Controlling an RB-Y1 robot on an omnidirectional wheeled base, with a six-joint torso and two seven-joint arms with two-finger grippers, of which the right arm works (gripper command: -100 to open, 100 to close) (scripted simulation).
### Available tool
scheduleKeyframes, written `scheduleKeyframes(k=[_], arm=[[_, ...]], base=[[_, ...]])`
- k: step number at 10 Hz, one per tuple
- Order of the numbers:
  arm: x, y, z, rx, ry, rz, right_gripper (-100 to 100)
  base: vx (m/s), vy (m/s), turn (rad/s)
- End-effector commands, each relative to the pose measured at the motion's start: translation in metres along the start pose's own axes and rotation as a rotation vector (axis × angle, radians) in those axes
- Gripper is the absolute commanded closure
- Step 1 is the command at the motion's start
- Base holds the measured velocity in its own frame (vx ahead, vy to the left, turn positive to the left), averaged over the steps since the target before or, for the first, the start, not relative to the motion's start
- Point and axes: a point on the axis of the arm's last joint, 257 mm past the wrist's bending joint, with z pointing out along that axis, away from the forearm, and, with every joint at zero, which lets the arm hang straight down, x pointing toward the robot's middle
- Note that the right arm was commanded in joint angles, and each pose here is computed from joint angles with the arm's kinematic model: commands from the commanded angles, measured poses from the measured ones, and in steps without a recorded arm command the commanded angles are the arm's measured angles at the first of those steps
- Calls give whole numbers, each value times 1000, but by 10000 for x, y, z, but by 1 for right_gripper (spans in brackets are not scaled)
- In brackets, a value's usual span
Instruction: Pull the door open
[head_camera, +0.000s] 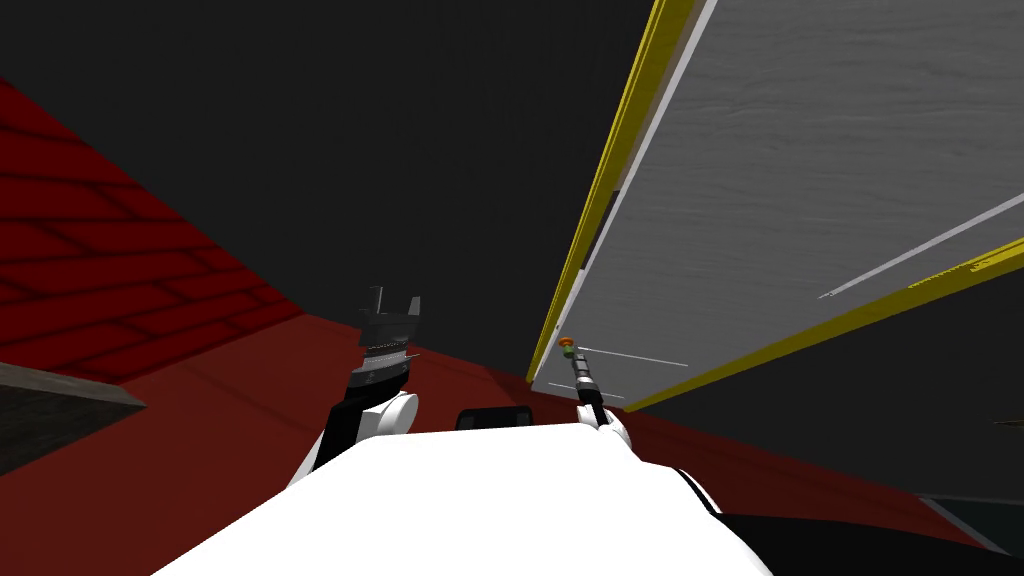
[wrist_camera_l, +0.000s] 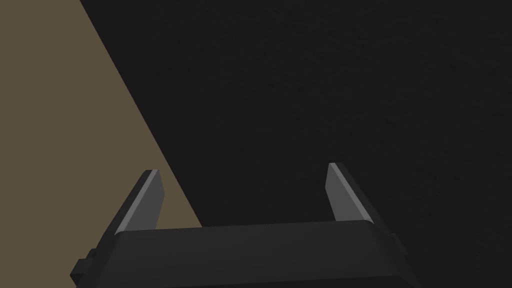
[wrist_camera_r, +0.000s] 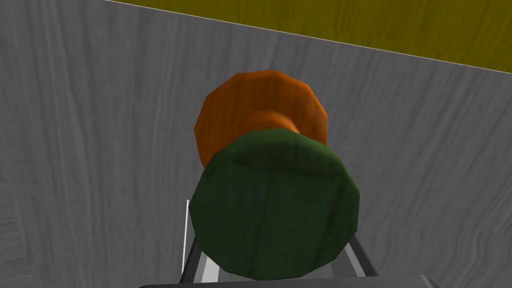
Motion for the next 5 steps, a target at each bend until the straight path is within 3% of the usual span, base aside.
scheduleKeyframes(k=[1, 5], arm=[[45, 18, 38, -5, -7, 71, 100], [18, 12, 55, -3, -27, 189, 100]], base=[[-80, -36, 153], [-57, -23, 76]])
